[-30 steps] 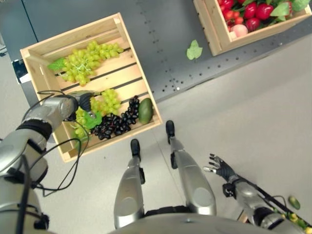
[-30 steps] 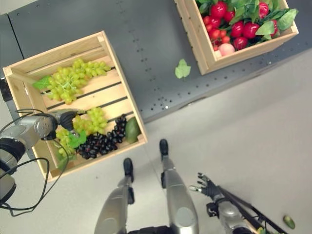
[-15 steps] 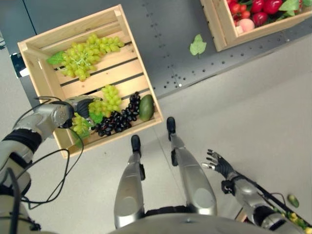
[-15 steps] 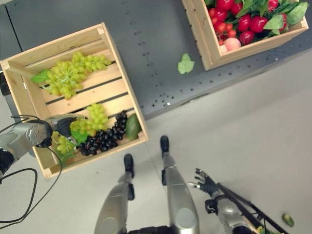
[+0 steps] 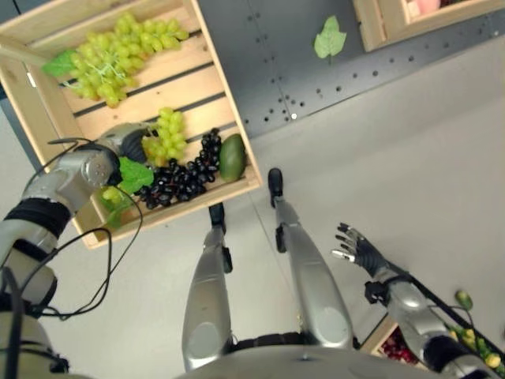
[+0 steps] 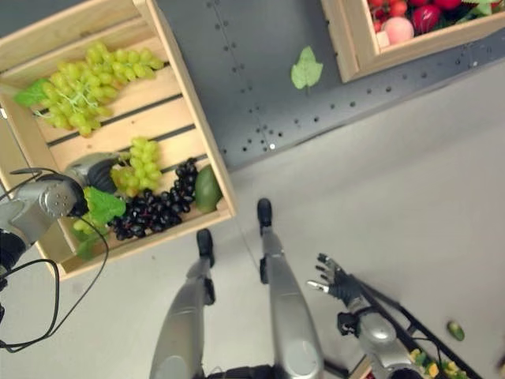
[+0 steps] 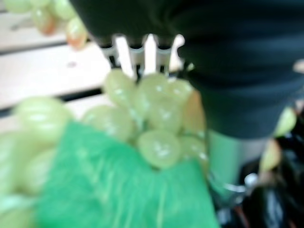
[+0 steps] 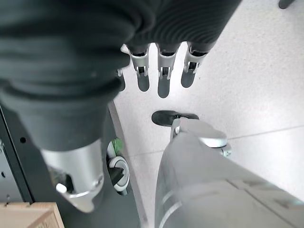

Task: Pick up the fruits from the basket on one side to the basket on the other side

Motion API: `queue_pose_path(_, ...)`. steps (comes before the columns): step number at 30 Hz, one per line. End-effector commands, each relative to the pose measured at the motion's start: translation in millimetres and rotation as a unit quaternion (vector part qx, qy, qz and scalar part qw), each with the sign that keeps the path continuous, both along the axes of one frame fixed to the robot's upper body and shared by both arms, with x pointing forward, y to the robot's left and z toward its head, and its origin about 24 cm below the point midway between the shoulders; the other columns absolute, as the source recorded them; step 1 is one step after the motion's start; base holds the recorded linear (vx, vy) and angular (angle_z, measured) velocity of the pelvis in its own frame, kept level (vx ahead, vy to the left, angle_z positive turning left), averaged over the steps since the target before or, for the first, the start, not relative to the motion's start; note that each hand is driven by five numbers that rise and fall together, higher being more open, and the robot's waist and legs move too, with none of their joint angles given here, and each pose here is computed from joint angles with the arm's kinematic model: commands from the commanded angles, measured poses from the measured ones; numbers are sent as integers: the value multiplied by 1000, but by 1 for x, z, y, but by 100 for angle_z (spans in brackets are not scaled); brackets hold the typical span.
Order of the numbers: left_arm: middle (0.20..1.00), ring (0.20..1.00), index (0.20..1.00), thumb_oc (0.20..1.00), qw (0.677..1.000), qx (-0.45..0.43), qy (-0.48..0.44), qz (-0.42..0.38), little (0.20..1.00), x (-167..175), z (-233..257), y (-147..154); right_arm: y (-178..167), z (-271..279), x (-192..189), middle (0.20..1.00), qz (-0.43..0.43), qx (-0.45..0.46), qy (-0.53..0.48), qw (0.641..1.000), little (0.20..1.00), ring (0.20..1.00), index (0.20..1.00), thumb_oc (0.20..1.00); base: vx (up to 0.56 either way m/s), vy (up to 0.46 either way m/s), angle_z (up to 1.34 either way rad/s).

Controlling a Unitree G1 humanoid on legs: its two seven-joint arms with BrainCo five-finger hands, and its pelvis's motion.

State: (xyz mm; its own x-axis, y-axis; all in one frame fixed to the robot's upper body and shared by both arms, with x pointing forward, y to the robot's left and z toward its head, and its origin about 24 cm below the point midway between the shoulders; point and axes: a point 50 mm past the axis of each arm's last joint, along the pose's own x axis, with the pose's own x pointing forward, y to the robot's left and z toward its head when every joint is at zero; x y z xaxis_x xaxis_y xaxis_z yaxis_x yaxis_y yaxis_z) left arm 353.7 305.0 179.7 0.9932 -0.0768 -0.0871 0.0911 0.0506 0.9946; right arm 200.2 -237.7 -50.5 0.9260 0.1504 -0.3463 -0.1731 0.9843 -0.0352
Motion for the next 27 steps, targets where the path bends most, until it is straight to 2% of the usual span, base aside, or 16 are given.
queue_pose_path(1, 1000, 1000, 1000, 1000, 999, 13, 29, 11, 1000, -5, -17, 8, -4, 4, -20, 1000, 8, 9, -5, 1000, 1000, 1000, 1000, 1000, -21, -33, -4)
queue_pose_path(13, 1000, 1000, 1000, 1000, 999, 21, 40, 17, 1000, -2, -17, 9, -3, 20, -11, 1000, 23, 12, -45, 999, 1000, 1000, 1000, 1000, -10, -19, 0)
queue_pose_path(14, 765, 765, 765, 765, 999, 22, 39, 15, 765, -2, -16, 9, -2, 21, -10, 1000, 23, 15, -48, 998, 1000, 1000, 1000, 1000, 0, 0, 0)
queue_pose_path(15, 711, 711, 711, 711, 999, 21, 40, 16, 711, -3, -16, 9, -2, 21, -9, 1000, 22, 14, -48, 998, 1000, 1000, 1000, 1000, 0, 0, 0)
queue_pose_path(16, 573, 573, 573, 573, 999, 25, 41, 17, 573, -4, -16, 11, -3, 21, -9, 1000, 21, 13, -48, 999, 1000, 1000, 1000, 1000, 0, 0, 0)
queue_pose_path(17, 495, 495, 495, 495, 999, 27, 41, 20, 495, -4, -16, 13, -4, 21, -8, 1000, 19, 13, -49, 999, 1000, 1000, 1000, 1000, 0, 0, 0)
queue_pose_path(18, 454, 454, 454, 454, 999, 27, 41, 20, 454, -4, -16, 13, -4, 21, -8, 1000, 19, 13, -49, 999, 1000, 1000, 1000, 1000, 0, 0, 0)
queue_pose_path(19, 325, 325, 325, 325, 999, 30, 41, 21, 325, -4, -15, 14, -4, 21, -8, 1000, 17, 13, -48, 999, 1000, 1000, 1000, 1000, 0, 0, 0)
queue_pose_path(20, 235, 235, 235, 235, 999, 30, 40, 21, 235, -4, -15, 14, -4, 21, -8, 1000, 18, 13, -49, 999, 1000, 1000, 1000, 1000, -12, -4, 4)
queue_pose_path(21, 200, 200, 200, 200, 999, 30, 39, 22, 200, -4, -14, 15, -4, 21, -7, 1000, 17, 13, -50, 999, 1000, 1000, 1000, 1000, -9, -2, 6)
queue_pose_path(27, 200, 200, 200, 200, 999, 23, 38, 22, 200, -3, -15, 13, -4, 20, -7, 1000, 14, 15, -48, 999, 1000, 1000, 1000, 1000, -2, 0, 1)
